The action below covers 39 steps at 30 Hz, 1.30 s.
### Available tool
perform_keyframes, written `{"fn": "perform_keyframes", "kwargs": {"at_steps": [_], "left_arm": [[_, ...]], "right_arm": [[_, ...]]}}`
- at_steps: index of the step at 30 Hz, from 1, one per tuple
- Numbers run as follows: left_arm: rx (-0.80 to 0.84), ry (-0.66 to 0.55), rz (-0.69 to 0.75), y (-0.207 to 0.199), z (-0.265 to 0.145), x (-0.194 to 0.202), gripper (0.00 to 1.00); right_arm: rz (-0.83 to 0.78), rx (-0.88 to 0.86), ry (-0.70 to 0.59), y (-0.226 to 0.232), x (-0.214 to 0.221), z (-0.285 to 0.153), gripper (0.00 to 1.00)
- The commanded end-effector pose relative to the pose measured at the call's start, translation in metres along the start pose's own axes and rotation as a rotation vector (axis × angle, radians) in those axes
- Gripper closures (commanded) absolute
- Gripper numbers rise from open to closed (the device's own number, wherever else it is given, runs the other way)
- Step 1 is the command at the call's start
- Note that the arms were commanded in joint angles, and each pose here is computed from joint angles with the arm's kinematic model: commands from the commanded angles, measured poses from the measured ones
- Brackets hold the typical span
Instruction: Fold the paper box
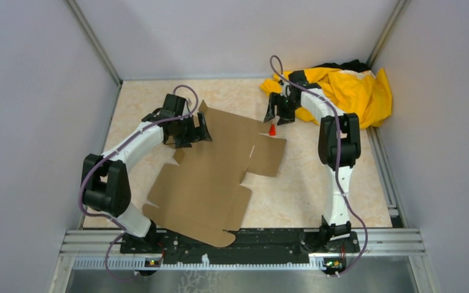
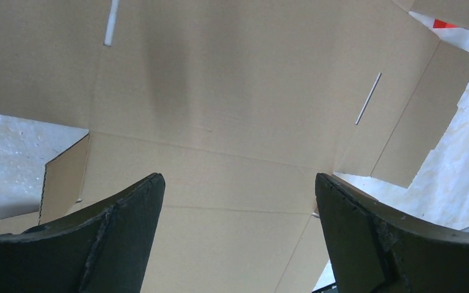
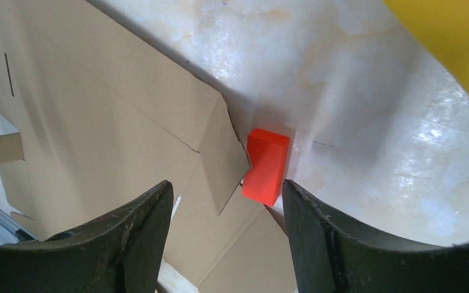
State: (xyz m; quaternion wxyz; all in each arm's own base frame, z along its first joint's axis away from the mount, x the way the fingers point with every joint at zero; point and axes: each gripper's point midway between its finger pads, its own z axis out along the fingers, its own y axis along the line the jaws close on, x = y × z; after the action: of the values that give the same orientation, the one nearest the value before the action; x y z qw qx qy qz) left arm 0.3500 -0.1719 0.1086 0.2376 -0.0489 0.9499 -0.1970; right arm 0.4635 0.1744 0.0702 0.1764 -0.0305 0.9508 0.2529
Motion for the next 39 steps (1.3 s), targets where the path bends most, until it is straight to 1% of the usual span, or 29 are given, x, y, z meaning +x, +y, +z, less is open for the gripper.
{"fn": "perform_keyframes", "kwargs": {"at_steps": [1,7,10,15,20,23,28,34,35,36,37,38,39], "left_arm": [[0.002,-0.024,0.018,-0.001,0.001,-0.004,0.02],[-0.002,-0.029,0.020,-0.001,0.001,-0.006,0.02],[-0.005,-0.024,0.018,0.000,0.001,-0.005,0.01],[-0.004,-0.026,0.007,-0.001,0.003,-0.005,0.02],[-0.007,-0.027,0.003,0.000,0.003,-0.006,0.01],[-0.006,-0.029,-0.004,-0.001,0.002,-0.005,0.02],[-0.005,-0.035,-0.011,0.000,0.002,-0.005,0.02],[-0.010,-0.033,-0.009,0.001,0.001,-0.004,0.02],[-0.010,-0.035,-0.009,0.001,0.001,-0.004,0.02],[-0.009,-0.035,-0.008,0.001,0.000,-0.003,0.02],[-0.007,-0.038,-0.007,0.001,0.000,-0.004,0.02],[-0.007,-0.037,-0.007,0.001,0.000,-0.003,0.02],[-0.006,-0.036,-0.007,0.001,0.000,-0.003,0.02]], "right_arm": [[-0.021,-0.014,-0.092,0.011,-0.022,-0.031,0.35],[-0.017,-0.076,-0.070,0.015,-0.022,-0.021,0.35],[-0.011,-0.096,-0.059,0.017,-0.022,-0.015,0.38],[0.001,-0.124,-0.054,0.019,-0.023,-0.008,0.44],[0.012,-0.121,-0.045,0.018,-0.021,0.000,0.47],[0.014,-0.121,-0.040,0.021,-0.019,0.006,0.51],[0.006,-0.137,-0.029,0.032,-0.017,0.017,0.62],[0.002,-0.120,-0.003,0.035,-0.010,0.028,0.66],[0.001,-0.116,0.000,0.034,-0.009,0.028,0.69],[0.000,-0.112,0.004,0.034,-0.007,0.029,0.75],[-0.001,-0.110,0.007,0.033,-0.006,0.029,0.94],[-0.002,-0.102,0.008,0.032,-0.005,0.029,1.00],[-0.005,-0.087,0.002,0.031,-0.005,0.027,1.00]]}}
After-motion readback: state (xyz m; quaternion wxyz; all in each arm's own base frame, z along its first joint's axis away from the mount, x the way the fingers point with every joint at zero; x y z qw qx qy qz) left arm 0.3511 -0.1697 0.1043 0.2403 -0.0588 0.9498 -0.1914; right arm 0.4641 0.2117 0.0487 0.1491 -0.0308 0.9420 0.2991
